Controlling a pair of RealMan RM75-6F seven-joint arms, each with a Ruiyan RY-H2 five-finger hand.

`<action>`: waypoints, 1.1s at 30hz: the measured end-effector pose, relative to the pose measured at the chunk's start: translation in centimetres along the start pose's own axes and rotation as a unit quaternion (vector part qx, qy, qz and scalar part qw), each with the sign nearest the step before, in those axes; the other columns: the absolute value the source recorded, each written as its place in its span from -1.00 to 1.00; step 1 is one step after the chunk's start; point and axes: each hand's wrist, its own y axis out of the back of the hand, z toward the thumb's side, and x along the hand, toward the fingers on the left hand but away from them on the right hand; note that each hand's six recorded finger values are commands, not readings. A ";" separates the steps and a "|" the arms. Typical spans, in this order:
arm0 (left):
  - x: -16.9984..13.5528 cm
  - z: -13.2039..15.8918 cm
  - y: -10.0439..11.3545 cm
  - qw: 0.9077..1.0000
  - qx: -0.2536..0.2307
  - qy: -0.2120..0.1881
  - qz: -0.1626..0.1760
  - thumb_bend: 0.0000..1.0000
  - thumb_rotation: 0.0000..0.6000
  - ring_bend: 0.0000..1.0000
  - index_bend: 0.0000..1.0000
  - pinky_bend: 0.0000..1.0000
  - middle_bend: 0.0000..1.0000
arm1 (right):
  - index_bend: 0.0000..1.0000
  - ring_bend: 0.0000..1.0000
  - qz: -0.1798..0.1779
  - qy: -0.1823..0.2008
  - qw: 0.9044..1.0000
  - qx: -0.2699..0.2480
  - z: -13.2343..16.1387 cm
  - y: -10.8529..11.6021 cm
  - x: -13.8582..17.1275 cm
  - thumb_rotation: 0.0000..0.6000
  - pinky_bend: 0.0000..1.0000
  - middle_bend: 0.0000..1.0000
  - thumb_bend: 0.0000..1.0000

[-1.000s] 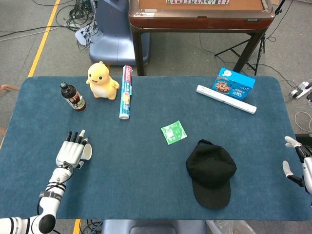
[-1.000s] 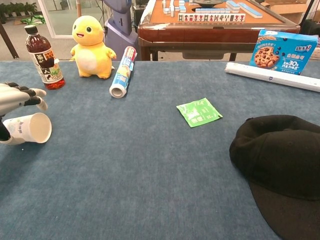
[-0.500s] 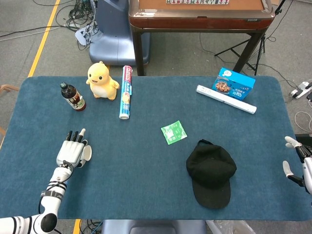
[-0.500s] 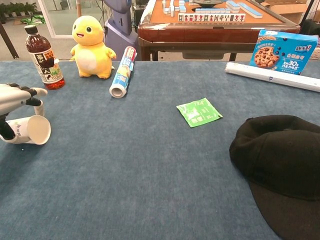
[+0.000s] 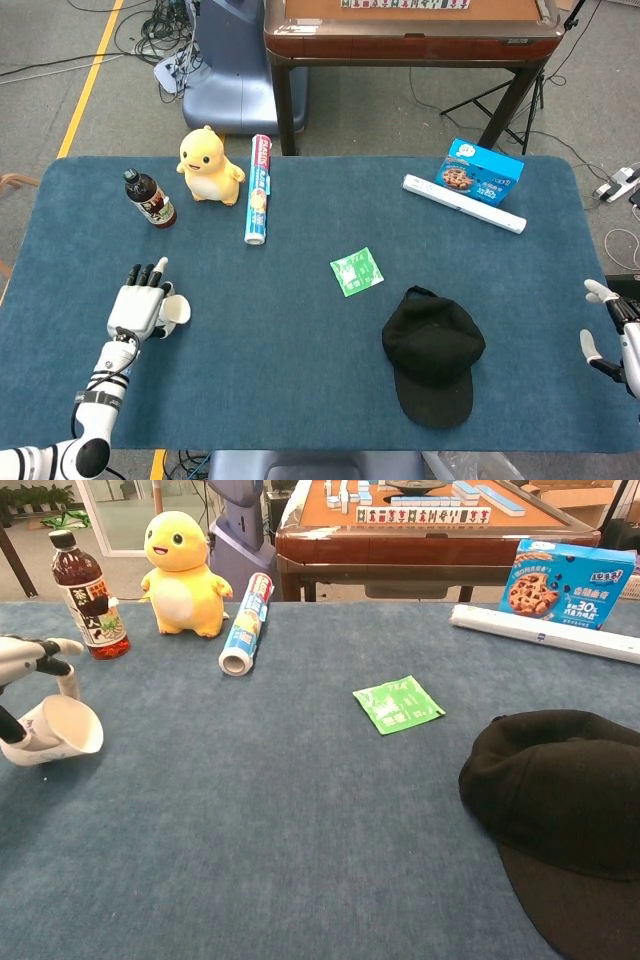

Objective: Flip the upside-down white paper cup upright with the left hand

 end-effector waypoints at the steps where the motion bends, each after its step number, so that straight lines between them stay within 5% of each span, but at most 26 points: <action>1: 0.0 -0.3 0.3 1.000 -0.015 0.004 0.006 -0.61 1.00 -1.00 -0.26 -1.00 -1.00 | -0.59 -0.45 0.000 0.000 1.000 0.000 0.0 0.0 0.0 1.00 -0.05 -0.38 -0.12; 6: 0.0 -1.7 1.1 0.996 -0.084 0.023 0.028 -0.61 1.00 -1.00 -0.27 -1.00 -1.00 | -0.60 -0.45 0.004 0.000 1.000 0.002 0.1 -0.2 -0.1 1.00 -0.05 -0.38 -0.12; 18: -0.3 -5.0 0.7 0.966 -0.247 0.074 0.027 -0.61 1.00 -1.00 -0.30 -1.00 -1.00 | -0.59 -0.45 0.008 -0.001 1.000 0.005 0.1 -0.4 -0.1 1.00 -0.05 -0.38 -0.12; 29: -1.1 -5.8 -1.9 0.913 -0.397 0.089 0.023 -0.62 1.00 -1.00 -0.29 -1.00 -1.00 | -0.60 -0.45 0.007 -0.001 1.000 0.005 0.1 -0.4 -0.1 1.00 -0.05 -0.38 -0.12; 33: -1.6 -6.3 -3.3 0.902 -0.420 0.100 0.027 -0.63 1.00 -1.00 -0.30 -1.00 -1.00 | -0.59 -0.45 0.008 -0.001 1.000 0.005 0.1 -0.5 -0.1 1.00 -0.05 -0.38 -0.12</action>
